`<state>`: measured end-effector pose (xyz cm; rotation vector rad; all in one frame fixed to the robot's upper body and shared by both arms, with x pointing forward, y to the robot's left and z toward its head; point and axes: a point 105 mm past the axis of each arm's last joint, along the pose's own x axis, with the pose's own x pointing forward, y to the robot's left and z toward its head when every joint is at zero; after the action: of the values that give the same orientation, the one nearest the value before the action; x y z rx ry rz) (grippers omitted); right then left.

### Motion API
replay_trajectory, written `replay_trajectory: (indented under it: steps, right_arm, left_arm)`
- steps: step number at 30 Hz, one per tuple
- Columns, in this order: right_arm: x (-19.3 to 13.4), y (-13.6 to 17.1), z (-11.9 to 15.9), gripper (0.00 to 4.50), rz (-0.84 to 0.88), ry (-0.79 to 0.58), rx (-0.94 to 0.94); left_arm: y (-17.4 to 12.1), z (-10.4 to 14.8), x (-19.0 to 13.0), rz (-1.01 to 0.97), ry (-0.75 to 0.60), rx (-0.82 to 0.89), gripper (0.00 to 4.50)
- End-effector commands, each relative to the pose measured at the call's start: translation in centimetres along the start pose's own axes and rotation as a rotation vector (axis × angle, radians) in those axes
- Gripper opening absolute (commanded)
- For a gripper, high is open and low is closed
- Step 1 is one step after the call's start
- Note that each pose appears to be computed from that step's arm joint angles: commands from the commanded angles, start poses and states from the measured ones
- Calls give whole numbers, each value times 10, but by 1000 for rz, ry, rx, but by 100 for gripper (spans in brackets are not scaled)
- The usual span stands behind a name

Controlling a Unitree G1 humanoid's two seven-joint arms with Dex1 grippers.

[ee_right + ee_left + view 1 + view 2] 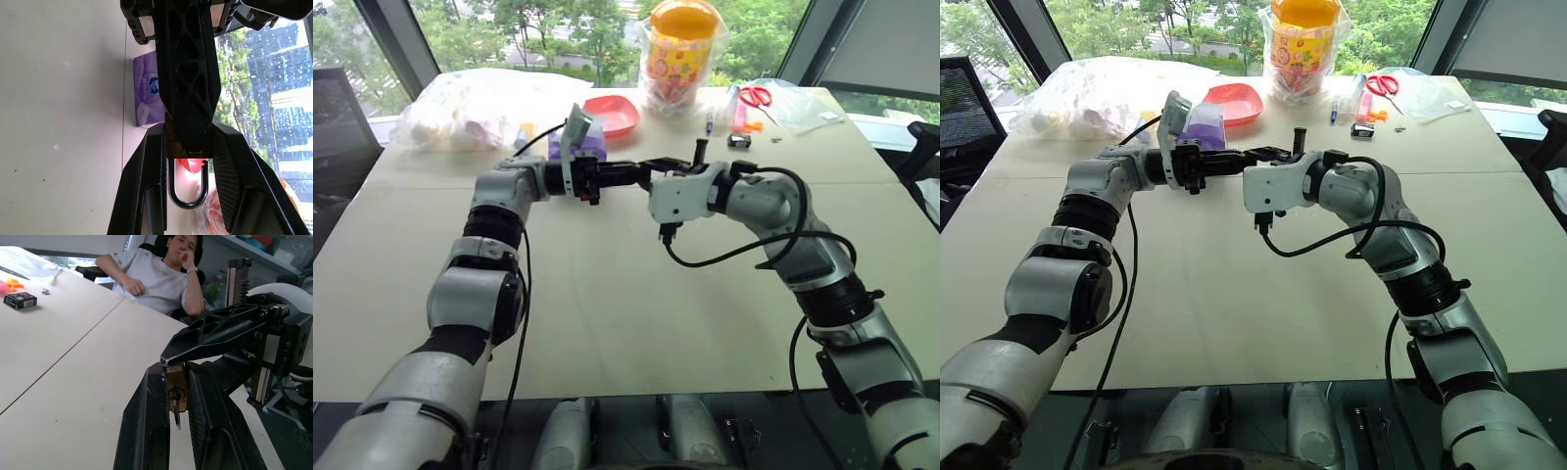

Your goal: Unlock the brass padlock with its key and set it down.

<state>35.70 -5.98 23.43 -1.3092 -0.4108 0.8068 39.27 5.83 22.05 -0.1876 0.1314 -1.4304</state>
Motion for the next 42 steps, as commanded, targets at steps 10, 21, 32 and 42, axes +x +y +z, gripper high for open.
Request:
replay_trajectory:
  steps: [10,21,32,42]
  right_arm:
    - [-33,-14,-18,401,-85,102,46]
    - [-56,-14,10,3,-156,-45,847]
    - [-43,1,10,3,-85,3,840]
    - [-37,26,-6,3,-11,47,833]
  left_arm:
    - [2,10,-8,31,1,73,0]
    - [-3,2,-5,-18,36,86,0]
    - [-17,6,1,-105,55,124,0]
    - [-41,20,-2,-203,33,149,0]
